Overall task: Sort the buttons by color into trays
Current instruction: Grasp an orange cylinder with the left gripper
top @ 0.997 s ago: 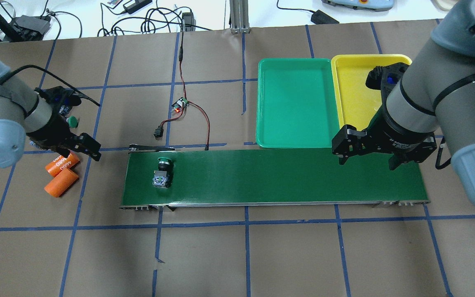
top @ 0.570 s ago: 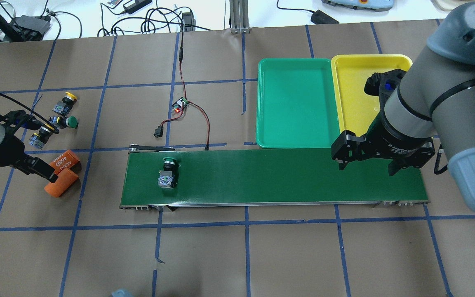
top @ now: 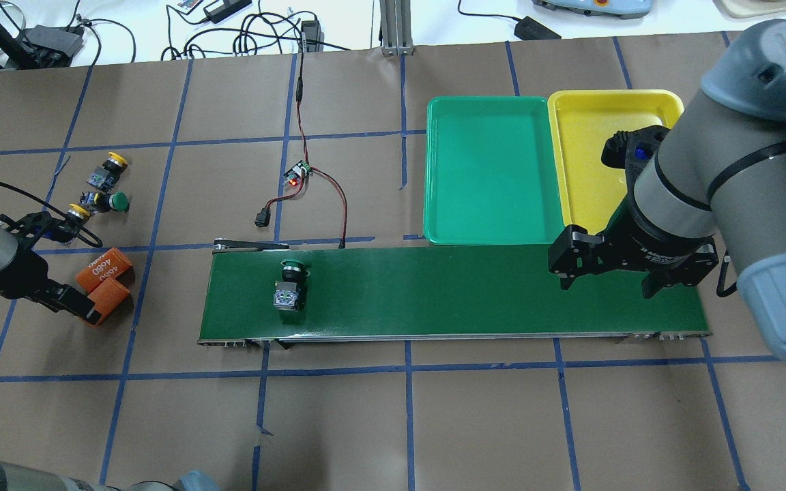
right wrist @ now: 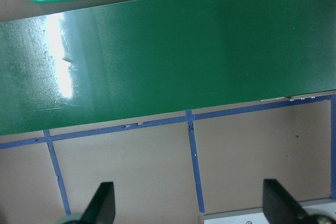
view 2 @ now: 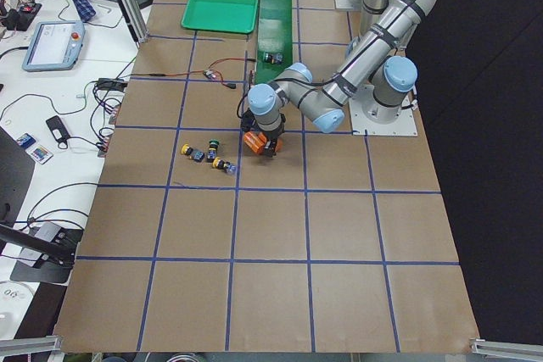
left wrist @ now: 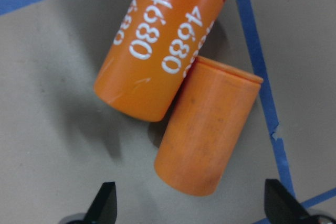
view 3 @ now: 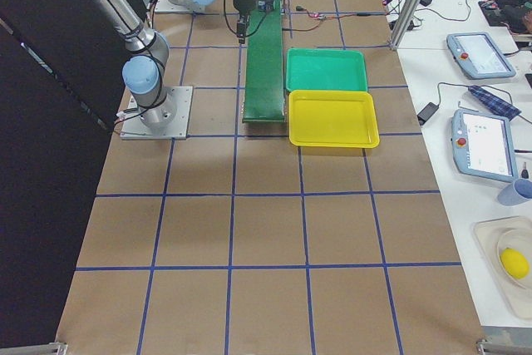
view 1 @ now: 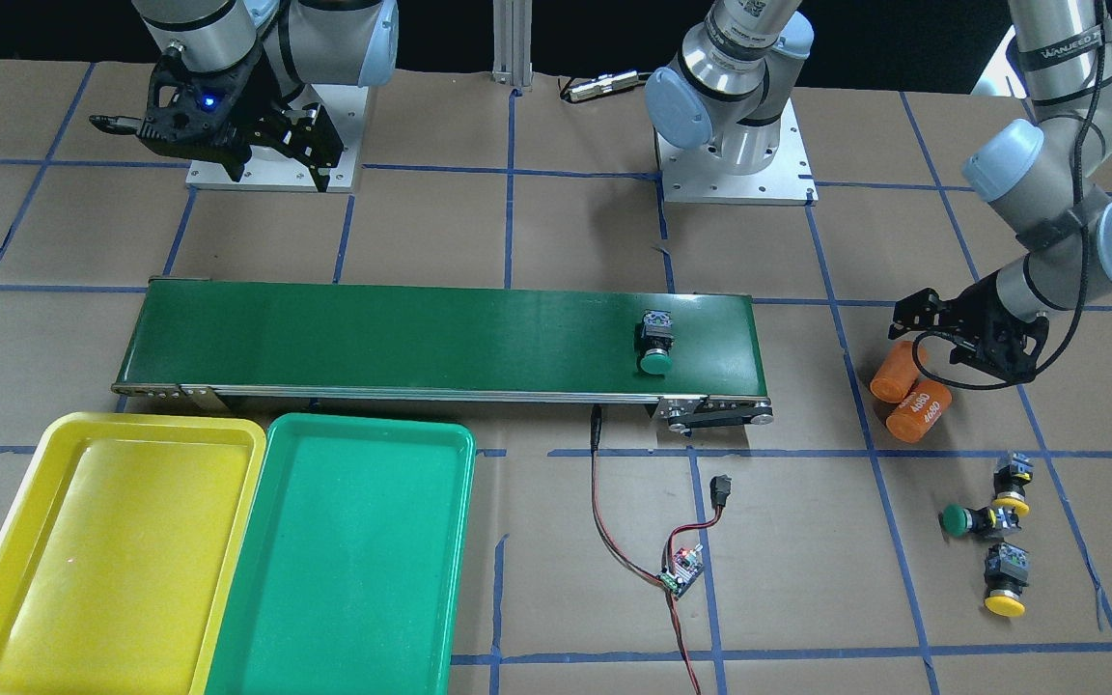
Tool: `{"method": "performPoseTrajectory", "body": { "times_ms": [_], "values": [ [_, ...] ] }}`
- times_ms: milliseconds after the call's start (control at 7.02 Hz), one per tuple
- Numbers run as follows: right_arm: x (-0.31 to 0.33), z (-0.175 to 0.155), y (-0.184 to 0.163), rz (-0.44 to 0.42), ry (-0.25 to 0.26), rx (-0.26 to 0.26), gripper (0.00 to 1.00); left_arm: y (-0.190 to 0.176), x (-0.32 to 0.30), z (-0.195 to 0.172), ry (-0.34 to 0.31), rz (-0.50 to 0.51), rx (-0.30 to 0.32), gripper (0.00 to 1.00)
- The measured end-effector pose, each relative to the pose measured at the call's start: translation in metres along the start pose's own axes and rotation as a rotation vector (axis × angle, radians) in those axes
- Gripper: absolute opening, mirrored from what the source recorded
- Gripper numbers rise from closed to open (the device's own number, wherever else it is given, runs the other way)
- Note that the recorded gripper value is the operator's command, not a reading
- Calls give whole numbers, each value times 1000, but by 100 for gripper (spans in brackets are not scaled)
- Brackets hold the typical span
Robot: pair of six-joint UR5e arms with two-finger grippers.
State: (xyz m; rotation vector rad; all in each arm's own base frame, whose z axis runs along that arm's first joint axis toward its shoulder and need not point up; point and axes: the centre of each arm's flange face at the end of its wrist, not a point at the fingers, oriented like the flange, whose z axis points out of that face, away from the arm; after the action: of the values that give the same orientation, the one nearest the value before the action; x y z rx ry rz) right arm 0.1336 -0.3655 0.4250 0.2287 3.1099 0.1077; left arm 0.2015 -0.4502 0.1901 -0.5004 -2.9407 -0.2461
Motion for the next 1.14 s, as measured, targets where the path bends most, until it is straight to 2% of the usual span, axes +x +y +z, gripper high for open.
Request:
{"method": "performPoseTrajectory", "body": {
  "times_ms": [142, 285, 427, 570, 854, 1139],
  "values": [
    [0, 0, 0, 0, -1, 0, 100, -9, 6, 4, 5, 7, 6, 78],
    [0, 0, 0, 0, -1, 0, 100, -16, 13, 5, 0, 22, 7, 57],
    [0, 1, 1, 0, 0, -2, 100, -20, 16, 6, -8, 33, 8, 33],
    [0, 4, 2, -1, 0, -7, 100, -22, 17, 6, -12, 39, 9, 0],
    [0, 7, 3, 0, 0, -12, 100, -22, 20, -1, -28, 40, 15, 0],
    [1, 8, 3, 0, 2, -16, 100, -25, 48, -32, -56, 9, 21, 0]
  ]
}}
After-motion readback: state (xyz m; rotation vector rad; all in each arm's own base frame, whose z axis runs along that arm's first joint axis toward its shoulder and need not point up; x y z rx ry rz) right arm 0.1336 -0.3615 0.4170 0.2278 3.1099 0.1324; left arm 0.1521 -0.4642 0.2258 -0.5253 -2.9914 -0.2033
